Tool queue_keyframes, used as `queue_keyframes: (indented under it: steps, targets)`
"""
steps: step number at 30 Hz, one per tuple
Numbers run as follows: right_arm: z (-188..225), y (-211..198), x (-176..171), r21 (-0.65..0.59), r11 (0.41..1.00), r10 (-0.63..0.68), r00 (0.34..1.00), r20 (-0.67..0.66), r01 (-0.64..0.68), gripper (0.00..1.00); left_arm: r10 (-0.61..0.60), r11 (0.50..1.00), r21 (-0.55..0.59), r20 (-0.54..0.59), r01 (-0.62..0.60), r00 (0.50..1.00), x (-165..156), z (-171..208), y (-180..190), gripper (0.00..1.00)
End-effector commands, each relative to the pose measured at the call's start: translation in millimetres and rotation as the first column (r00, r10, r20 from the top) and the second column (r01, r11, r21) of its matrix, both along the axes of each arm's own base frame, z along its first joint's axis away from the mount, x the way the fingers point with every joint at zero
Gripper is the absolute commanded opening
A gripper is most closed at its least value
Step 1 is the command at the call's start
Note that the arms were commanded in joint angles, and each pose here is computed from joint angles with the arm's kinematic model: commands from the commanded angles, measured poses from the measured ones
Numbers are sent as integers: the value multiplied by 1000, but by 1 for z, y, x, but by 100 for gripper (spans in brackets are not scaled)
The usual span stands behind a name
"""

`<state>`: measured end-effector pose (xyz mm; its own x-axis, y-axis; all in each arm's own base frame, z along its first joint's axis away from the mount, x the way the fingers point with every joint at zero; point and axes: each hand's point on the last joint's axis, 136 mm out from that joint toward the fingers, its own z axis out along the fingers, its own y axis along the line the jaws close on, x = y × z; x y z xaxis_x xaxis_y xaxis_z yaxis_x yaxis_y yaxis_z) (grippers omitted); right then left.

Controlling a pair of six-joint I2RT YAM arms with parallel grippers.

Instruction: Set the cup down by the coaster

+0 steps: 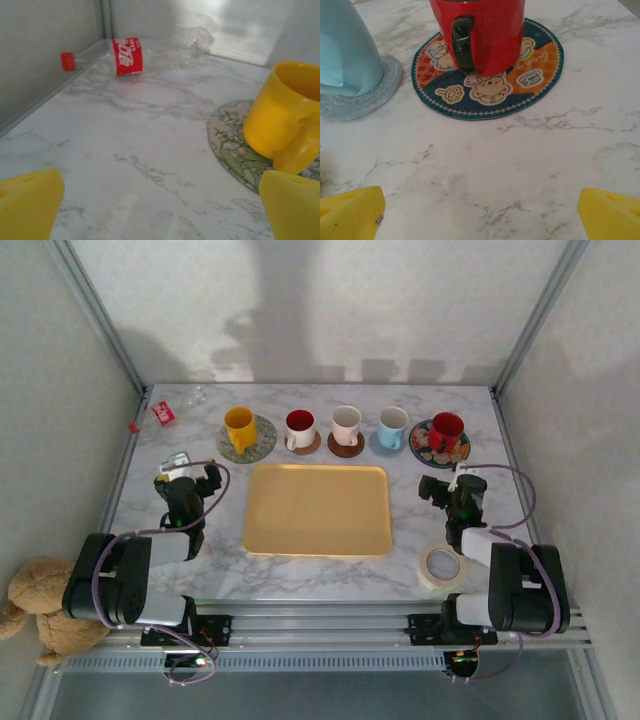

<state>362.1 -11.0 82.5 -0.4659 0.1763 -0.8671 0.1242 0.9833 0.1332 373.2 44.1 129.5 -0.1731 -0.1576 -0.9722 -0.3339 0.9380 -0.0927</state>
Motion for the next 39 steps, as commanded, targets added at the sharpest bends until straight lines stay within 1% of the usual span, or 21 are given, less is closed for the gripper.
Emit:
queue_keyframes:
  steps: [1, 2, 5, 11, 14, 15, 16, 19, 22, 24, 39]
  targets:
    - [26, -4, 19, -29, 999, -14, 994, 112, 17, 99, -48, 999, 24, 89, 46, 995, 6, 16, 1, 100]
    - [27, -4, 21, -33, 999, -8, 992, 124, 12, 99, -59, 998, 13, 69, 58, 996, 10, 11, 2, 100]
    - [21, 1, 25, -31, 999, 25, 995, 96, -22, 99, -94, 996, 17, 49, 93, 994, 15, 3, -3, 100]
    - [16, 10, 27, -30, 997, 79, 992, 96, -76, 99, -118, 993, 5, 83, 118, 989, 7, 3, -4, 100]
    - [16, 19, 29, -29, 991, 132, 986, 100, -130, 99, -107, 994, 2, 104, 107, 989, 1, 1, -1, 100]
    - [14, 21, 28, -30, 990, 143, 985, 98, -141, 99, -88, 996, 1, 130, 89, 988, -3, 2, 2, 100]
    - [13, 23, 29, -30, 988, 154, 983, 100, -152, 99, -69, 997, -8, 121, 71, 990, -3, 1, 5, 100]
    - [10, 30, 31, -41, 982, 189, 978, 94, -186, 99, -68, 998, -7, 120, 69, 990, -3, 1, 5, 100]
    - [5, 35, 32, -68, 978, 204, 976, 81, -199, 99, -66, 998, -7, 124, 68, 990, -3, 1, 6, 100]
    - [1, 34, 32, -92, 979, 188, 979, 83, -180, 99, -67, 998, -7, 123, 68, 990, -3, 1, 5, 100]
    - [1, 33, 32, -95, 981, 178, 981, 84, -170, 99, -67, 998, -7, 122, 69, 990, -3, 1, 5, 100]
